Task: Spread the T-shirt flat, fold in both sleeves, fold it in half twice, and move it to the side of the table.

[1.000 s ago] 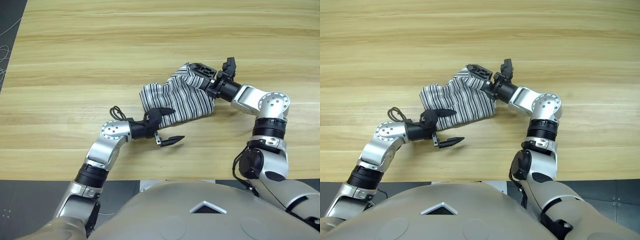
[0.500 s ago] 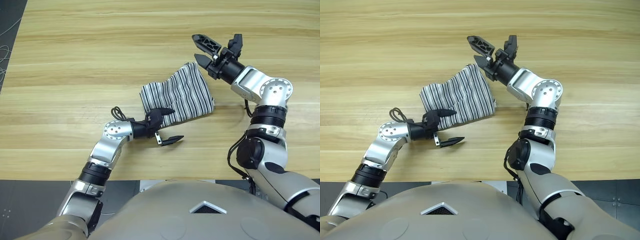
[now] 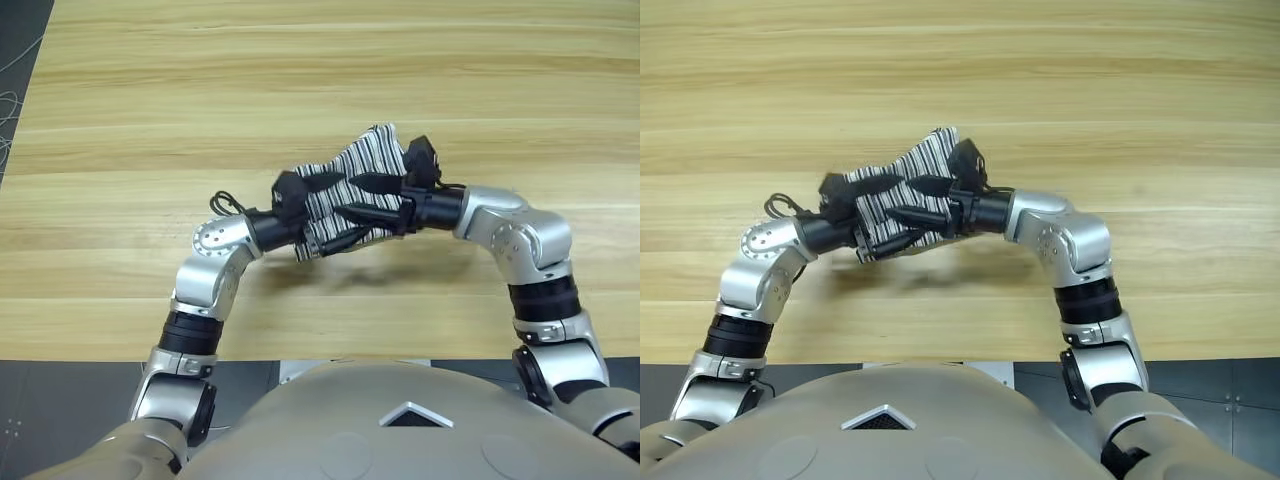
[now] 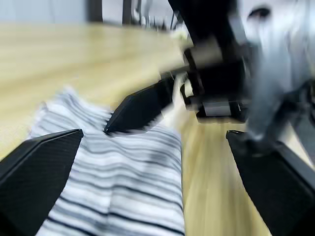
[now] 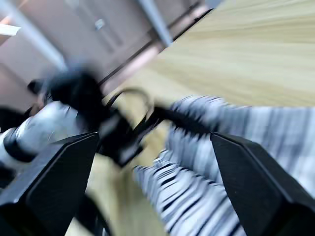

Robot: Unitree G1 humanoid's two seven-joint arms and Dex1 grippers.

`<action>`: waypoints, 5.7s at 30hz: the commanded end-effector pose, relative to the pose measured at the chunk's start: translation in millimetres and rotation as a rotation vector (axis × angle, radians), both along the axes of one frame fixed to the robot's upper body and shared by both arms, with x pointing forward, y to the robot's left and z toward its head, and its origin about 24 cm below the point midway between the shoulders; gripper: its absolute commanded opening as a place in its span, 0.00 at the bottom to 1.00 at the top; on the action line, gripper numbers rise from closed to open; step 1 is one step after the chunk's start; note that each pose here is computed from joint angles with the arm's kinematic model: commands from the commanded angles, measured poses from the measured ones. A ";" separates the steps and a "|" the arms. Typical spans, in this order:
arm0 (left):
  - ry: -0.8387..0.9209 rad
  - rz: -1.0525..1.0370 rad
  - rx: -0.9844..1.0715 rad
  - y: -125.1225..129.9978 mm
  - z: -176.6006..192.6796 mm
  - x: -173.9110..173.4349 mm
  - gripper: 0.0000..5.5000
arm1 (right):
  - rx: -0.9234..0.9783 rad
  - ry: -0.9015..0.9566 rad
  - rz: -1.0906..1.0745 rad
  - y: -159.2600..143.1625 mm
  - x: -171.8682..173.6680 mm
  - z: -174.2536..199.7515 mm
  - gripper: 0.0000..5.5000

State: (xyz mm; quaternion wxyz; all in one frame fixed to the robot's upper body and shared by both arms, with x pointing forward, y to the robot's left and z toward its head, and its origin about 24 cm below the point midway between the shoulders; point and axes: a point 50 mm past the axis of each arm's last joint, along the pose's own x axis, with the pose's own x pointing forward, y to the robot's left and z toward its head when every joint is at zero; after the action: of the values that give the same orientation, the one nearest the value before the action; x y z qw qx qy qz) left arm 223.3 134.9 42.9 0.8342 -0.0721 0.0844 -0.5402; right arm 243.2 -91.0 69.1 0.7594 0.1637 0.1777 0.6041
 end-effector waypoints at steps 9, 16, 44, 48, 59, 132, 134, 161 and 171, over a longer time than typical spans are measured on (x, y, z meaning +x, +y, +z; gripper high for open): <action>0.054 0.041 0.196 15.2 -30.6 1.1 1.00 | -0.208 -0.242 -0.121 -16.2 27.7 -13.1 0.76; 0.049 0.069 0.217 24.3 -33.8 8.1 1.00 | -0.363 -0.293 0.015 -29.7 19.2 -30.1 0.76; 0.124 0.200 0.300 59.7 -54.5 19.9 1.00 | -0.782 -0.287 0.381 -83.8 -17.8 -83.0 0.76; 0.105 0.186 0.289 55.5 -53.8 18.1 1.00 | -0.771 -0.265 0.373 -87.2 -15.1 -79.3 0.76; -0.057 0.191 0.198 51.4 -7.6 25.0 1.00 | -0.272 -0.152 -0.024 -83.3 50.4 13.6 0.76; -0.227 1.046 0.087 19.5 16.2 -101.0 1.00 | -0.276 -0.568 -1.195 -67.9 -126.8 -15.5 0.76; -0.210 1.043 0.116 17.2 10.1 -105.6 1.00 | -0.319 -0.547 -1.168 -62.1 -133.6 -26.0 0.76; -0.139 0.931 0.162 -0.2 4.3 -126.4 0.87 | -0.399 -0.440 -1.245 -70.6 -130.9 -35.5 0.36; -0.082 0.987 0.152 4.4 0.8 -124.3 1.00 | -0.402 -0.434 -1.255 -71.2 -130.3 -36.1 0.36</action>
State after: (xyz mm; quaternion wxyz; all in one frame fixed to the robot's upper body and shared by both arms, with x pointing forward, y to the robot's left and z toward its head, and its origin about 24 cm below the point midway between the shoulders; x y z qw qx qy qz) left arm 97.7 138.3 43.2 0.9955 -0.0180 0.0428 -0.0829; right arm 112.6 -161.0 32.8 0.9987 -0.0391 -0.0021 0.0329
